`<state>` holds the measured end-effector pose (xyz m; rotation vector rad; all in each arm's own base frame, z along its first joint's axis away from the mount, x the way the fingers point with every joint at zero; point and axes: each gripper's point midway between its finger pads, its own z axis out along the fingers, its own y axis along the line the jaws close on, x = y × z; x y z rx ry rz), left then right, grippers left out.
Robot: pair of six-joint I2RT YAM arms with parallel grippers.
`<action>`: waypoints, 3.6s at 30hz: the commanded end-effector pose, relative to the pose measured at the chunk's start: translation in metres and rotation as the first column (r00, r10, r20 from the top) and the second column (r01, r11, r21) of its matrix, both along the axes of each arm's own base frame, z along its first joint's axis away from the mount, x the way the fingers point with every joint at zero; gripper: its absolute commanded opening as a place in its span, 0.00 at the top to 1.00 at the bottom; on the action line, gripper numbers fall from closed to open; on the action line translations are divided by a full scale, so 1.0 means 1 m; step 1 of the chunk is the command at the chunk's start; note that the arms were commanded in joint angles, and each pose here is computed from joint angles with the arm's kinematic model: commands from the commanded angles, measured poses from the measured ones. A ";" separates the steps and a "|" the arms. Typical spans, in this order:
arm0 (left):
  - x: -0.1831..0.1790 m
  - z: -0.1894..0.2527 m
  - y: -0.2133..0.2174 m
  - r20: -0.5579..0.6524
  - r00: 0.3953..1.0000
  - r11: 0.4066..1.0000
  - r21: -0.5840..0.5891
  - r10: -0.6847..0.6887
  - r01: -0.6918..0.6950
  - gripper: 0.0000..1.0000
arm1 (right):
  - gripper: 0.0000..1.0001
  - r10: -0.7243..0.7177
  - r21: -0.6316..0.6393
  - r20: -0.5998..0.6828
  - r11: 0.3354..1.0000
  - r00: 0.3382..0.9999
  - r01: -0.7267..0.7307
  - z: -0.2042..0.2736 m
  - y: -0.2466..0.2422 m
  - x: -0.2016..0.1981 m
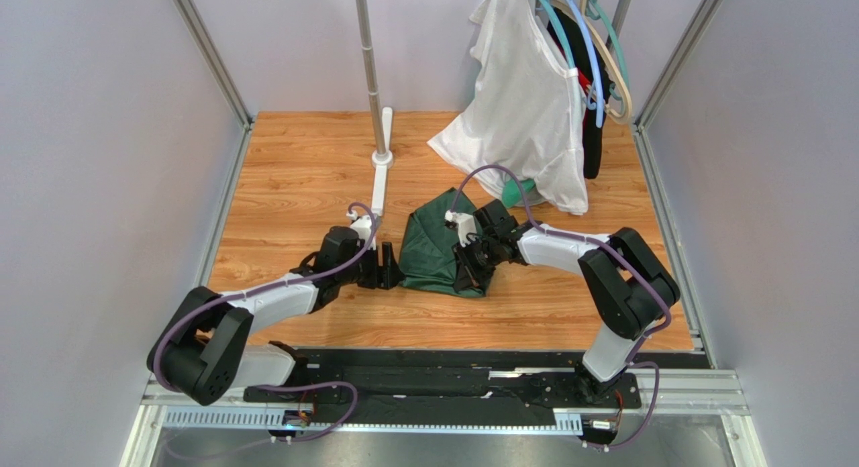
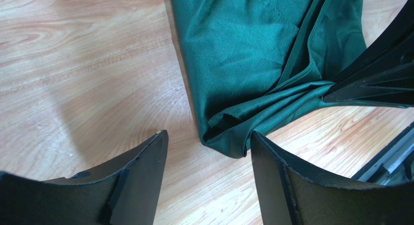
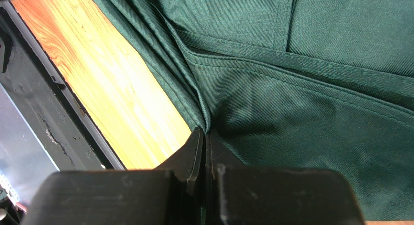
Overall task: Fold the napkin, place the utensils inside, and roll it up
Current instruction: Roll the napkin with the utensil
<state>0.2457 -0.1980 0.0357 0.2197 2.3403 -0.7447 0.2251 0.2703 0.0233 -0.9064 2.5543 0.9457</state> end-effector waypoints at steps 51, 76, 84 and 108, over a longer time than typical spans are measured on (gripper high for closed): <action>-0.024 0.019 -0.126 0.284 0.768 0.809 0.055 -0.575 0.585 0.46 | 1.00 0.117 0.148 -0.314 0.986 0.942 -0.073 -0.007 0.004 -0.016; -0.023 -0.034 -0.113 0.075 0.851 0.853 0.090 -0.520 0.514 0.87 | 0.60 -0.032 0.121 -0.198 0.991 0.980 0.057 0.025 -0.017 0.007; -0.032 -0.043 -0.114 -0.001 0.855 0.854 0.051 -0.518 0.518 0.89 | 0.57 -0.305 0.032 0.089 0.952 0.948 0.303 0.067 -0.068 0.041; -0.029 -0.050 -0.088 -0.184 0.886 0.905 -0.096 -0.425 0.415 0.90 | 0.59 -0.070 0.014 0.243 0.998 0.967 0.069 0.054 0.011 -0.027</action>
